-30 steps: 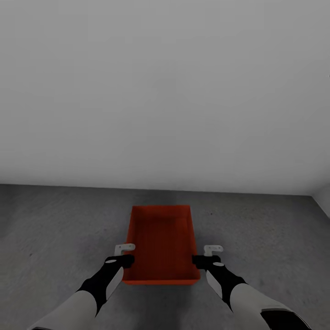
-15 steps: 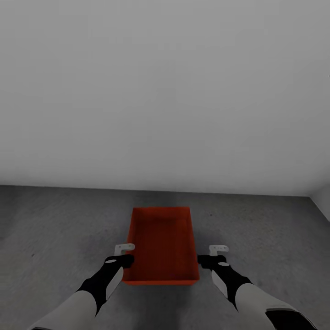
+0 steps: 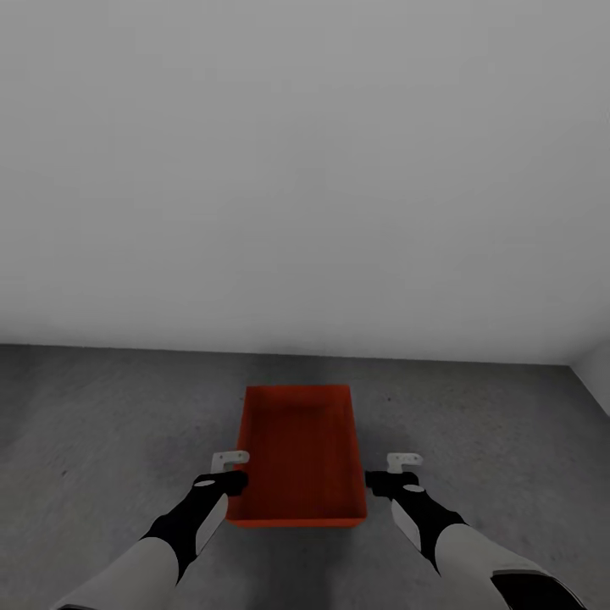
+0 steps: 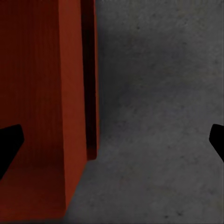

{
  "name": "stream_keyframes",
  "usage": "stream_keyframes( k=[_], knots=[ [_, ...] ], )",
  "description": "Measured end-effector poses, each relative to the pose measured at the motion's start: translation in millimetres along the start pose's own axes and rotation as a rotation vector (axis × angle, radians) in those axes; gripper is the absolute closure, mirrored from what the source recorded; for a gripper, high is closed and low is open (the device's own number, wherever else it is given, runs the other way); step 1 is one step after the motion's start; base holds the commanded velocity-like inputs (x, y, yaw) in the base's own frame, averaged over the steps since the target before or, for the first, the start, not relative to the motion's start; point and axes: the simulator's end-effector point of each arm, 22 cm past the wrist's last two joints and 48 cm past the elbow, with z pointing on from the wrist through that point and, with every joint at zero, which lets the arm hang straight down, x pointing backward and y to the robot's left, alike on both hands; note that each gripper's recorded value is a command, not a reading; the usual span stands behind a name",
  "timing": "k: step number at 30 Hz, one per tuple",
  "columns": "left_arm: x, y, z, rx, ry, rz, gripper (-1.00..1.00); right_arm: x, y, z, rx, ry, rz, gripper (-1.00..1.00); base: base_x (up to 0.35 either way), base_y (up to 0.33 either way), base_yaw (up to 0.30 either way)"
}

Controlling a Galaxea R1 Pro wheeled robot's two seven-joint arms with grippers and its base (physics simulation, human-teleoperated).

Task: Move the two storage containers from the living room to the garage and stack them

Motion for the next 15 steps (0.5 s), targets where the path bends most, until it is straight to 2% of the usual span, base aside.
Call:
stream_keyframes(
  k=[15],
  knots=[
    [-6.1, 1.6, -19.6, 0.000, 0.002, 0.000, -1.00, -7.6, -0.7, -19.3, 0.000, 0.002, 0.000, -1.00, 0.000, 0.000, 0.000]
  ],
)
